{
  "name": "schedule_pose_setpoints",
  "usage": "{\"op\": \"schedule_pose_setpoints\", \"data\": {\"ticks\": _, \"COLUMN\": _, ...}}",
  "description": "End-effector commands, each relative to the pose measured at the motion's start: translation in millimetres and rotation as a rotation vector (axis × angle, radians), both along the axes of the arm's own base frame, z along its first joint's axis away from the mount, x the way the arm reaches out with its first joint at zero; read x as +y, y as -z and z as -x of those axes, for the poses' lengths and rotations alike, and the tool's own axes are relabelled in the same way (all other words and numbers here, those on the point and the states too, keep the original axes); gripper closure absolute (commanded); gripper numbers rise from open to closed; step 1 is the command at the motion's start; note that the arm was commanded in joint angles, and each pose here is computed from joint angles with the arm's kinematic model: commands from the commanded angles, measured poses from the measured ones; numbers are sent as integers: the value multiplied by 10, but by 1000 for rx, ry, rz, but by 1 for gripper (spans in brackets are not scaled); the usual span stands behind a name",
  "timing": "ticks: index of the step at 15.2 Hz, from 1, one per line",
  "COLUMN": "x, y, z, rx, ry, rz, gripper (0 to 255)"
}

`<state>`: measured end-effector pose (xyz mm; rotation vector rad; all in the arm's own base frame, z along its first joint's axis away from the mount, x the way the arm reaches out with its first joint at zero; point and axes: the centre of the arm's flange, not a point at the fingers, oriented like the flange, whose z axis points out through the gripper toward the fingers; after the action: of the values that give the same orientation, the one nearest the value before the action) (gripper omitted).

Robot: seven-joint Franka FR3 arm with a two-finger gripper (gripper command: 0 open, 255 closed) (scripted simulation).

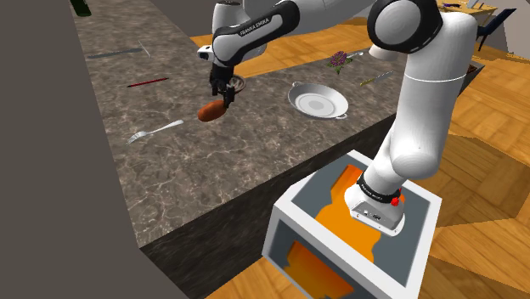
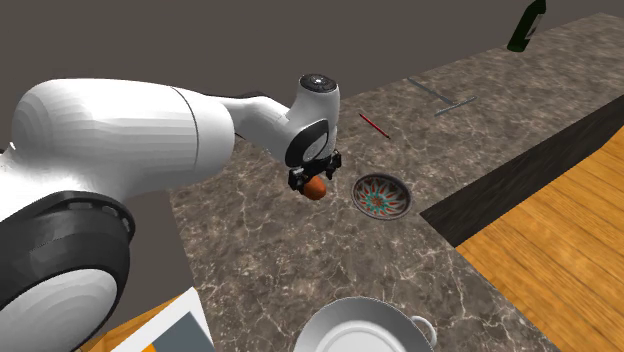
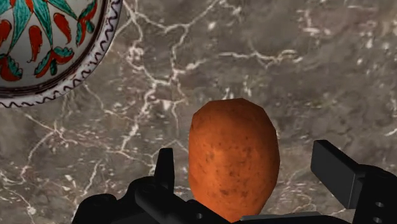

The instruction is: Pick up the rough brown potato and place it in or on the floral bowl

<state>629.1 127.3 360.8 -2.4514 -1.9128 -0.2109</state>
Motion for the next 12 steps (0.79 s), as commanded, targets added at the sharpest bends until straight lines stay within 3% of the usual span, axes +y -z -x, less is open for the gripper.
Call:
{"op": "schedule_pose_setpoints", "data": {"ticks": 1, "x": 15, "y": 115, "z": -9, "rx": -1, "ry": -1, "rz": 0, "gripper": 0}}
{"op": "schedule_pose_setpoints", "data": {"ticks": 10, "x": 24, "y": 197, "z": -17, "rx": -1, "ry": -1, "rz": 0, "gripper": 0}}
{"op": "schedule_pose_setpoints", "data": {"ticks": 11, "x": 23, "y": 197, "z": -17, "rx": -1, "ry": -1, "rz": 0, "gripper": 255}}
{"op": "schedule_pose_setpoints", "data": {"ticks": 12, "x": 23, "y": 197, "z": -17, "rx": -1, "ry": -1, "rz": 0, "gripper": 255}}
